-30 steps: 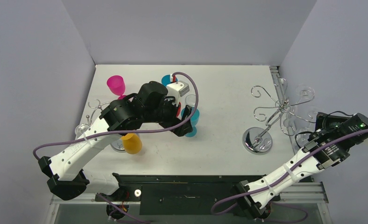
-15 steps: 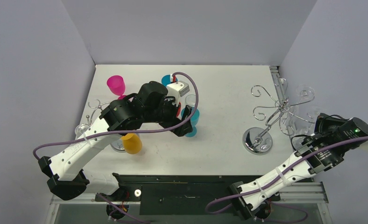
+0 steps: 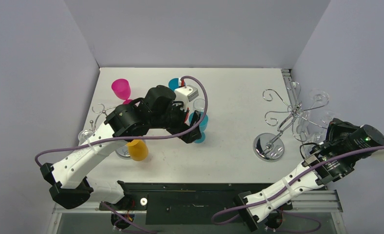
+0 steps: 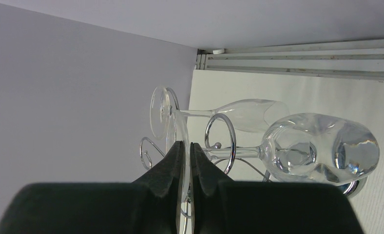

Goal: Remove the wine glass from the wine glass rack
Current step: Pick up the wine glass from the wine rack.

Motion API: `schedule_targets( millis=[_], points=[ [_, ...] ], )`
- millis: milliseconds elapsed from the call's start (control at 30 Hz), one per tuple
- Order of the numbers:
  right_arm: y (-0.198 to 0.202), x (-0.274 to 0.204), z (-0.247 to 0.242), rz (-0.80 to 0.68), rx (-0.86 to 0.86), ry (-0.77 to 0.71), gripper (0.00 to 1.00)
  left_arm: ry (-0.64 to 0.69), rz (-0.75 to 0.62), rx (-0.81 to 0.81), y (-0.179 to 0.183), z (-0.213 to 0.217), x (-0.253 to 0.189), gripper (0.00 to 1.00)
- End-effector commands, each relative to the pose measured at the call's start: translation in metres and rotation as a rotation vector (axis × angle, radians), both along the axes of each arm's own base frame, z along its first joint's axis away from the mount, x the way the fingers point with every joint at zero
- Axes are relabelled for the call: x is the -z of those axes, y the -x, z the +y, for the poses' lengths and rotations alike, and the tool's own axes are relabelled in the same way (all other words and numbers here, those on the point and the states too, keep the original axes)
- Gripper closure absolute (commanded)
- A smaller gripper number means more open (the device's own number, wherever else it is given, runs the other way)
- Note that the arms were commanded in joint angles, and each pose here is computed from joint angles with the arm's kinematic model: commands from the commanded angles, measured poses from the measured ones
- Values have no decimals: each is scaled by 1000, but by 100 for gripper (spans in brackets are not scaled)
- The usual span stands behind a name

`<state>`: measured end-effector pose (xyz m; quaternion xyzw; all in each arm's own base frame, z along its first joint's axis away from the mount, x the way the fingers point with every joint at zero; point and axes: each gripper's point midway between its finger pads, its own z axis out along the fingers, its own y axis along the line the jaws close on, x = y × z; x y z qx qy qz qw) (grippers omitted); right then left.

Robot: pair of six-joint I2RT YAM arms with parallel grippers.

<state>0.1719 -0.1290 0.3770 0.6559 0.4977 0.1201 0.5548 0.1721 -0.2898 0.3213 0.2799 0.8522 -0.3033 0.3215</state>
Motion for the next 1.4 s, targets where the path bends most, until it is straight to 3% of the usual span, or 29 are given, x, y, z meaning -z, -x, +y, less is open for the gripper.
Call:
schedule_targets(
  millis=[0, 700, 1367],
  points=[
    [-2, -15, 2, -46, -9, 41, 100, 26, -32, 25, 0, -5, -11, 12],
    [-14, -16, 9, -99, -81, 27, 100, 23, -27, 28, -3, -12, -10, 13],
    [-34, -23, -1, -237, -112, 3, 100, 21, -25, 31, -5, -17, -10, 13]
  ],
)
